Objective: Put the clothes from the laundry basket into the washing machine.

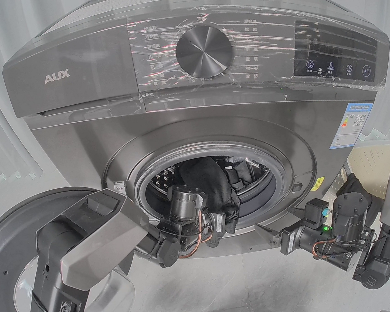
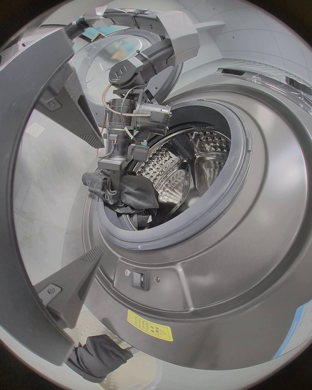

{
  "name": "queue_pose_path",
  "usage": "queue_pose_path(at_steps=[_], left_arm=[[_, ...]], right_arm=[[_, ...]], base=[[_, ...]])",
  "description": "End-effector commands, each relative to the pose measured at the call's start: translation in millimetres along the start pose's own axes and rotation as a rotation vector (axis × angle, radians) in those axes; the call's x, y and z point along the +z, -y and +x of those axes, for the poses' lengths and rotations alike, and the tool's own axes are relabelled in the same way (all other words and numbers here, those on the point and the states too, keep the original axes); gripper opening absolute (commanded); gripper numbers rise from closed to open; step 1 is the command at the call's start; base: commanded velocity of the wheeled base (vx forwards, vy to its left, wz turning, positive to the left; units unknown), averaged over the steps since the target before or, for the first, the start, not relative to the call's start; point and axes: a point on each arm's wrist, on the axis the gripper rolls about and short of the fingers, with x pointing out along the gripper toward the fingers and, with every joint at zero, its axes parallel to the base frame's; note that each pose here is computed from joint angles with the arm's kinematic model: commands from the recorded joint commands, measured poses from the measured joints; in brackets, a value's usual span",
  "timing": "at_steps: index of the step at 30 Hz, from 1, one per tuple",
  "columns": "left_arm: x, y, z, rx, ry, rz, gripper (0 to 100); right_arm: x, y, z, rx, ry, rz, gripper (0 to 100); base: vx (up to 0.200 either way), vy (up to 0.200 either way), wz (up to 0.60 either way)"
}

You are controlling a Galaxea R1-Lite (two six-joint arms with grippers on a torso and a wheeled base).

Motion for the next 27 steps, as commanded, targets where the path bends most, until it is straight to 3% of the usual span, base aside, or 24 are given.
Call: queue_pose_path(at_steps=[1,6,9,10,11,15,18,19,27], left_arm=[[3.6,1.0,6.5,0.005,0.020,-0.010,0],[28.5,-4.7,25.1,0.085,0.150,-0.039,0],[47.6,-9.9,33.3,0.114,0.241,-0.081,0],[47.6,-9.9,33.3,0.114,0.241,-0.081,0],[58.3,-12.6,36.7,0.132,0.296,-0.098,0],[69.1,-18.7,39.4,0.156,0.360,-0.109,0],[68.0,-19.6,39.0,0.158,0.360,-0.107,0],[68.7,-19.6,38.5,0.157,0.364,-0.107,100],[59.2,-13.0,25.9,0.148,0.298,-0.109,100]], right_arm=[[-0.1,-0.1,0.0,0.000,0.000,0.000,100],[1.1,-0.3,-0.5,0.001,0.005,0.001,100],[0.7,-0.2,-0.3,0.001,0.003,0.001,100],[0.7,-0.2,-0.3,0.001,0.003,0.001,100],[0.3,-0.2,-0.2,0.001,0.002,0.000,100],[0.8,0.2,-0.3,-0.001,0.003,0.001,100],[0.4,0.3,-0.1,-0.001,0.002,0.001,100],[0.4,0.3,-0.1,-0.001,0.002,0.001,100],[0.9,0.6,-0.2,-0.002,0.004,0.001,100]], base=[[0.000,0.000,0.00],[0.000,0.000,0.00],[0.000,0.000,0.00],[0.000,0.000,0.00],[0.000,0.000,0.00],[0.000,0.000,0.00],[0.000,0.000,0.00],[0.000,0.000,0.00],[0.000,0.000,0.00]])
